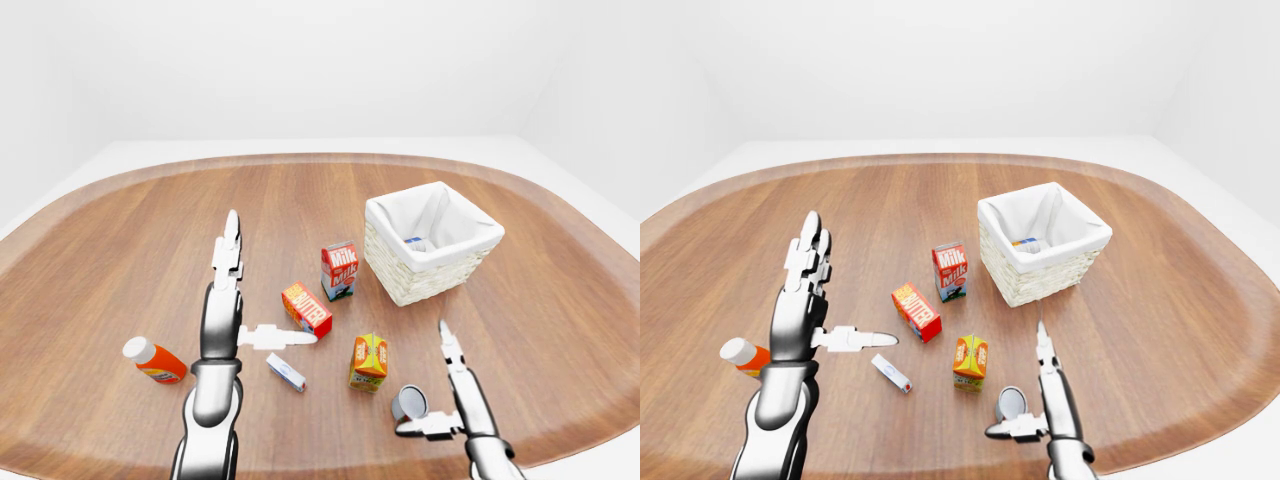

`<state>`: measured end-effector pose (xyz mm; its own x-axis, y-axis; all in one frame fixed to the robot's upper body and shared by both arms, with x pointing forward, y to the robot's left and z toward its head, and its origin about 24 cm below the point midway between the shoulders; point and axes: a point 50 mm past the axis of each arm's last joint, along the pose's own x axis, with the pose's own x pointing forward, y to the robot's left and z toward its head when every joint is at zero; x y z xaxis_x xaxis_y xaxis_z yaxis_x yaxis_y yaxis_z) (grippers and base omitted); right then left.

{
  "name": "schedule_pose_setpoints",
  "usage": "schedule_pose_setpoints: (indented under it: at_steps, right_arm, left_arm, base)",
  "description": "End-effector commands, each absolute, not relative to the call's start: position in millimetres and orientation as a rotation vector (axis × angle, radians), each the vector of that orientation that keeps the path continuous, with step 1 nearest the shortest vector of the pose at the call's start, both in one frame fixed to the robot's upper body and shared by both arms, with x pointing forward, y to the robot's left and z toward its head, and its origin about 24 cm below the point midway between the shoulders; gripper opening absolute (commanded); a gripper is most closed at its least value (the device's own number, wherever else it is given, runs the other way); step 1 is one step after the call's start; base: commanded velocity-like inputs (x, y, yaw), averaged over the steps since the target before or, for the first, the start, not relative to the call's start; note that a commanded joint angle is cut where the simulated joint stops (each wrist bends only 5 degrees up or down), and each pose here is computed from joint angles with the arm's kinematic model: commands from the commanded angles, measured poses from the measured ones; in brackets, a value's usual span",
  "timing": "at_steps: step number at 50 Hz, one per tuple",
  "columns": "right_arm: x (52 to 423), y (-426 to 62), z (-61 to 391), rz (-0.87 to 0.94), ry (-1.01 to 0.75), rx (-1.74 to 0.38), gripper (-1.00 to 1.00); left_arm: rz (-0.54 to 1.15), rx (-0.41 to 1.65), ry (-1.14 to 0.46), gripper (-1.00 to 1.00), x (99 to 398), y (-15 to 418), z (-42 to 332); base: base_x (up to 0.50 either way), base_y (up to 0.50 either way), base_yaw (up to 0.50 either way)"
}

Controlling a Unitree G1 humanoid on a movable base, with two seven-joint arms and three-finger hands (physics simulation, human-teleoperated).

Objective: Pick up the alphabet soup and the tomato sauce, and put them in the basket.

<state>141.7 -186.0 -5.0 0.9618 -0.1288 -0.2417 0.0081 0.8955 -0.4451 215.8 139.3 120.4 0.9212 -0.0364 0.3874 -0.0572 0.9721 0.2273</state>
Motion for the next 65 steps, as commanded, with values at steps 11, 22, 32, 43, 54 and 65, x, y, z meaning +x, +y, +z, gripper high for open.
schedule_pose_setpoints:
  at_steps: [11,22,32,43,54,65]
  right_arm:
    - [143.4,-185.7,-15.8,-0.081,0.301,-0.513,1.0]
    - [143.3,-184.0,-21.8,-0.081,0.315,-0.549,1.0]
    - [145.6,-183.4,-27.6,-0.084,0.325,-0.585,1.0]
    - [147.7,-182.2,-31.7,-0.083,0.328,-0.612,1.0]
    - [149.5,-180.4,-38.2,-0.083,0.336,-0.652,1.0]
    - [147.3,-177.6,-42.5,-0.076,0.34,-0.686,1.0]
  left_arm:
    - [0.009,0.241,-0.396,1.0,216.2,139.3,119.3]
    - [0.009,0.241,-0.396,1.0,216.2,139.3,119.3]
    - [0.009,0.24,-0.396,1.0,216.2,139.3,119.3]
    - [0.009,0.24,-0.396,1.0,216.2,139.3,119.3]
    - [0.009,0.24,-0.396,1.0,216.2,139.3,119.3]
    - [0.009,0.241,-0.396,1.0,216.2,139.3,119.3]
  base:
    - [0.0,0.0,0.0]
    - [0.0,0.0,0.0]
    - [0.0,0.0,0.0]
    - [0.0,0.0,0.0]
    - [0.0,0.0,0.0]
    - [0.0,0.0,0.0]
